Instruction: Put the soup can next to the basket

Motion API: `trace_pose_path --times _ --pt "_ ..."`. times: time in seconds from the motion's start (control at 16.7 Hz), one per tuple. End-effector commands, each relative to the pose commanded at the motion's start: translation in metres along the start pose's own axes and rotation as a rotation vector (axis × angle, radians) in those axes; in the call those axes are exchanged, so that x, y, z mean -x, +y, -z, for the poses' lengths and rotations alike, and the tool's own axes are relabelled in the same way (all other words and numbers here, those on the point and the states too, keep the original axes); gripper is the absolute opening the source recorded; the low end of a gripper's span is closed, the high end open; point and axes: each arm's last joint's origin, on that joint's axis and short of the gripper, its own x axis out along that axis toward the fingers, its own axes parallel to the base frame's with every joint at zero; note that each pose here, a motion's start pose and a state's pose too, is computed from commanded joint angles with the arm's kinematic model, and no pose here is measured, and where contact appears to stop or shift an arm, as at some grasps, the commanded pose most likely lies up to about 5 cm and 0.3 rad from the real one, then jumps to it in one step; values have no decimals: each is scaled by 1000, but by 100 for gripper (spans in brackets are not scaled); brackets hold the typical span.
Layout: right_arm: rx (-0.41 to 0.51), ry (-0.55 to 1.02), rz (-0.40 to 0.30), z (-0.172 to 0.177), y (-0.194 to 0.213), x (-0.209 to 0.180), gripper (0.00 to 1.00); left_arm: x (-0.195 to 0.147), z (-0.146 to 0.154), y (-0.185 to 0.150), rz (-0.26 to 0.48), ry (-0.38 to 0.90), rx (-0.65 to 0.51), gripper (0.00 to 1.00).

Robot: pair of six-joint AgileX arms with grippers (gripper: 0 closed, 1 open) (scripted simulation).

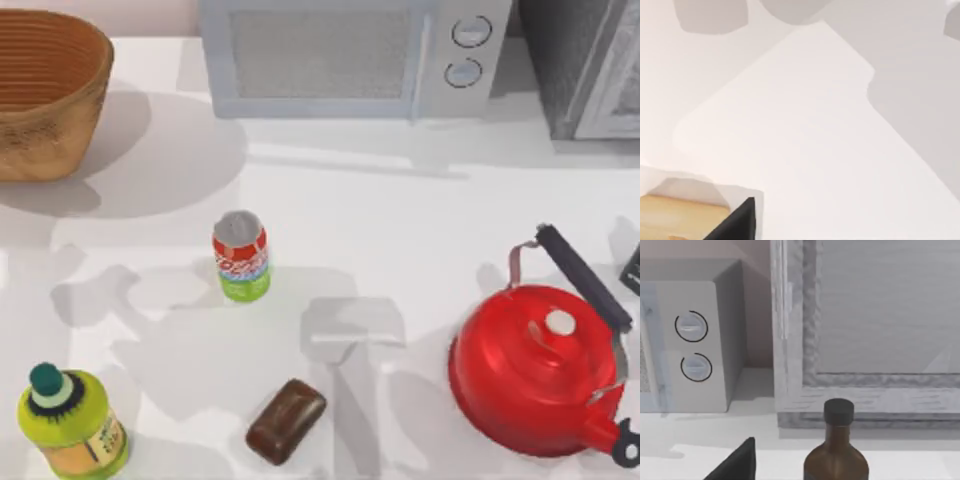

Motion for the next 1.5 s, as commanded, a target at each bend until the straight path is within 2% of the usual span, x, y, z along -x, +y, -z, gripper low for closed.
trace_pose_path --times 0.18,0.42,0.78,1.2,1.5 --pt "0 0 0 0 0 0 100 -24 -16 28 104 85 -77 100" --pt "0 0 0 0 0 0 100 -39 -26 46 164 120 -127 100" --pt "0 0 0 0 0 0 100 -40 -27 45 165 121 -132 100" --pt "0 0 0 0 0 0 100 -92 -20 39 163 119 -129 100" --pt "0 0 0 0 0 0 100 -98 -18 37 166 121 -129 100"
